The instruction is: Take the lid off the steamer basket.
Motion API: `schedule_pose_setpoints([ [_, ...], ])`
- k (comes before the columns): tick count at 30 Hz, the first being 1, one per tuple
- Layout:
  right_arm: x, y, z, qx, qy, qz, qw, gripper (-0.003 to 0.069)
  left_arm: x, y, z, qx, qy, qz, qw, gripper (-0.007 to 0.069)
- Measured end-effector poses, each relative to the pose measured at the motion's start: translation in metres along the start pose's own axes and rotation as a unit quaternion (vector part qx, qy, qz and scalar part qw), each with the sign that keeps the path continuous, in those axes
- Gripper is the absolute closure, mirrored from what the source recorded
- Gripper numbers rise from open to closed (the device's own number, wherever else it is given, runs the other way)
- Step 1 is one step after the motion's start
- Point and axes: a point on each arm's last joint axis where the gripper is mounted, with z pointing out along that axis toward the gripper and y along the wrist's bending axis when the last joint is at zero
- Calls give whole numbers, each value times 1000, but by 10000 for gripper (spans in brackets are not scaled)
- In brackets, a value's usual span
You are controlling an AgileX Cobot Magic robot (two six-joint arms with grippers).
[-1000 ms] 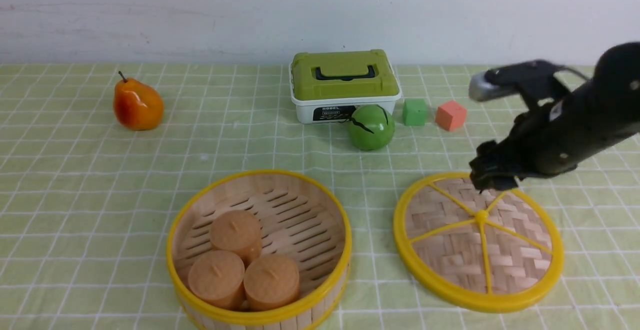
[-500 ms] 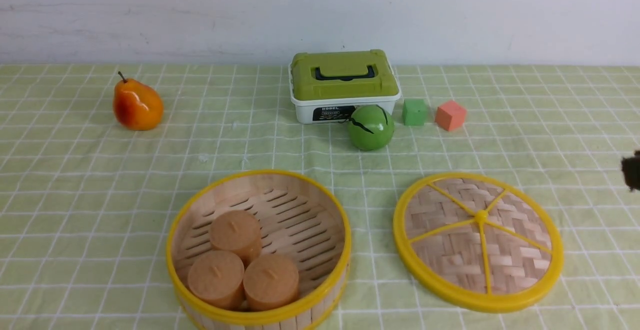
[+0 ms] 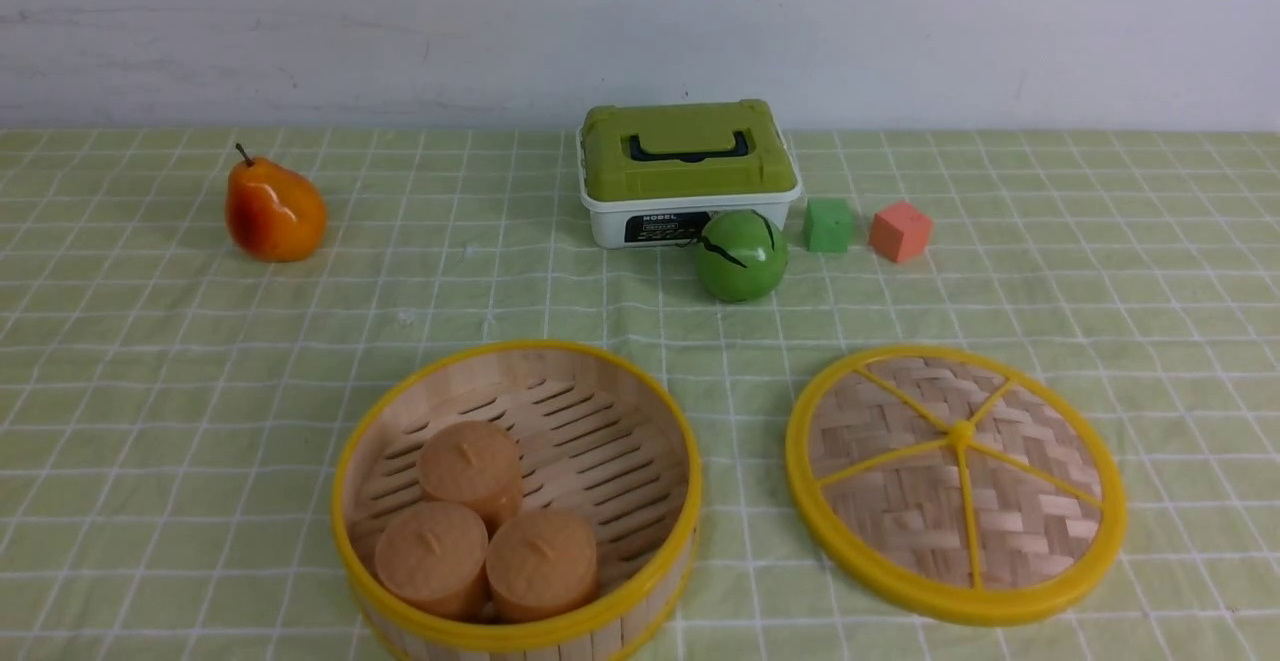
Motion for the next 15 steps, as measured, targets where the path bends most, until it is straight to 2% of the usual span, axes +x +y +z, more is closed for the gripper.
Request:
schedule_pose_setpoints([
  [6, 25, -5, 13, 22, 60, -24, 998, 674, 0, 0, 0, 0, 0, 0, 1000, 386],
  [13, 61, -10, 54, 39, -63, -25, 997, 668, 0, 0, 0, 0, 0, 0, 1000, 386],
  [14, 85, -11, 64, 46, -109, -25, 993, 666, 0, 0, 0, 0, 0, 0, 1000, 386],
  [15, 93, -12, 64, 50, -143, -25, 988, 666, 0, 0, 0, 0, 0, 0, 1000, 386],
])
